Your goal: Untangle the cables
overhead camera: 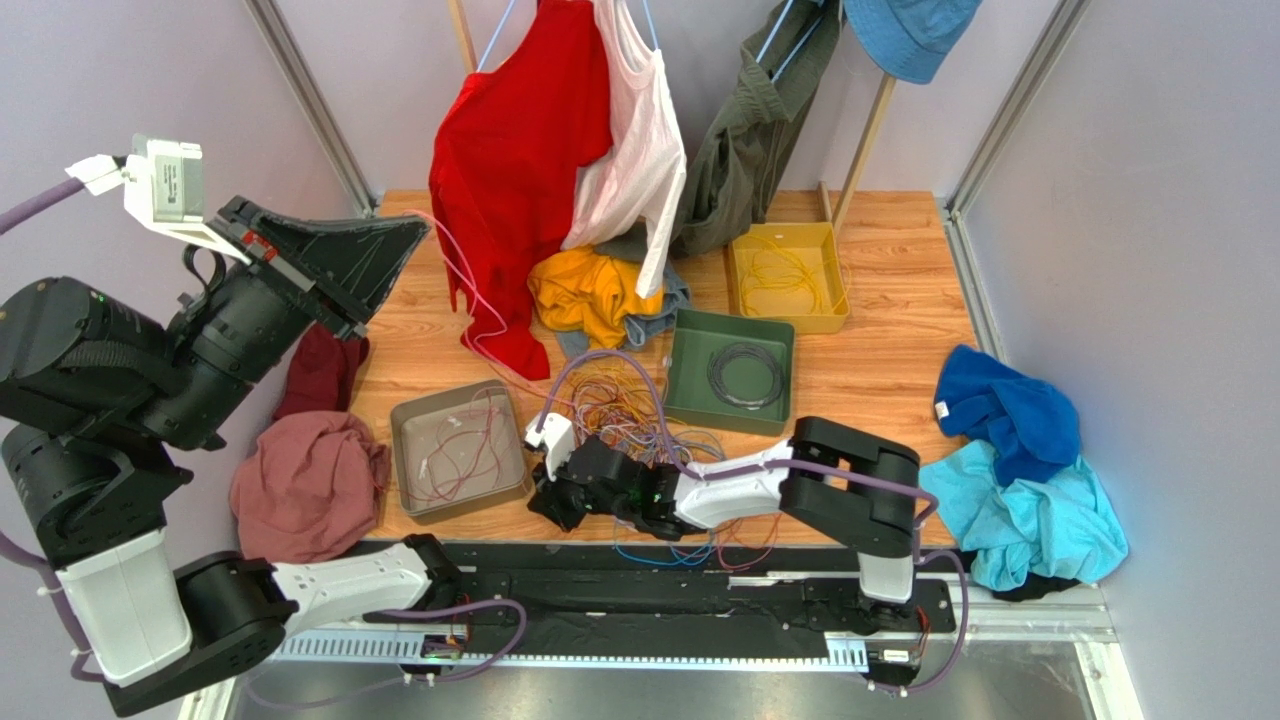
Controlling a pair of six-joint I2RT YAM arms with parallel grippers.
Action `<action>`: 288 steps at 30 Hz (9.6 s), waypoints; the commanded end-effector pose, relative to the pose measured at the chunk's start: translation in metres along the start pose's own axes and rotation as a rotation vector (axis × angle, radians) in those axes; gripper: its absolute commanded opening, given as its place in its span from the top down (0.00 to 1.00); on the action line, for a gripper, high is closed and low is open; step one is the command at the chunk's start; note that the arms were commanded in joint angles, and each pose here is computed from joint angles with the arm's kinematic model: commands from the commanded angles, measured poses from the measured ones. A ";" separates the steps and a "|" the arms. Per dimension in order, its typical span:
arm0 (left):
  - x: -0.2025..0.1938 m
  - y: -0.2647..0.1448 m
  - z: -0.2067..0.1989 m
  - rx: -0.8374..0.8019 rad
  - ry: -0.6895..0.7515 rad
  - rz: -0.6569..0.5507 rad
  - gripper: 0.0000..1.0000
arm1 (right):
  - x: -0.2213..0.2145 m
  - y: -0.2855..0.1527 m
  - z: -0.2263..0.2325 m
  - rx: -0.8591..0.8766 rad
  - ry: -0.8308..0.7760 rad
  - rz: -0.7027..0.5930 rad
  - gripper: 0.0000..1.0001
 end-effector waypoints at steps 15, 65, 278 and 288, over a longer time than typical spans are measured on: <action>-0.076 -0.046 0.106 0.560 0.059 -0.011 1.00 | 0.157 -0.067 0.057 0.004 -0.272 -0.062 1.00; -0.239 -0.081 0.264 1.316 -0.060 0.297 1.00 | 0.142 0.085 -0.001 0.331 0.009 -0.022 0.89; -0.434 -0.052 0.211 0.570 -0.466 0.368 0.11 | 0.146 -0.249 -0.214 -0.838 0.221 -0.271 1.00; -0.436 -0.054 0.211 0.558 -0.477 0.379 0.12 | 0.108 -0.197 -0.239 -0.753 0.348 -0.136 1.00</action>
Point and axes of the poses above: each gripper's point midway between its finger pads, its own y axis out along the fingers, its own z axis along the line the jaws close on, x = y × z, the point moved 6 cm from there along -y, back along the fingers, and after that the axes turned 5 degrees about -y, right-handed, at the moved point
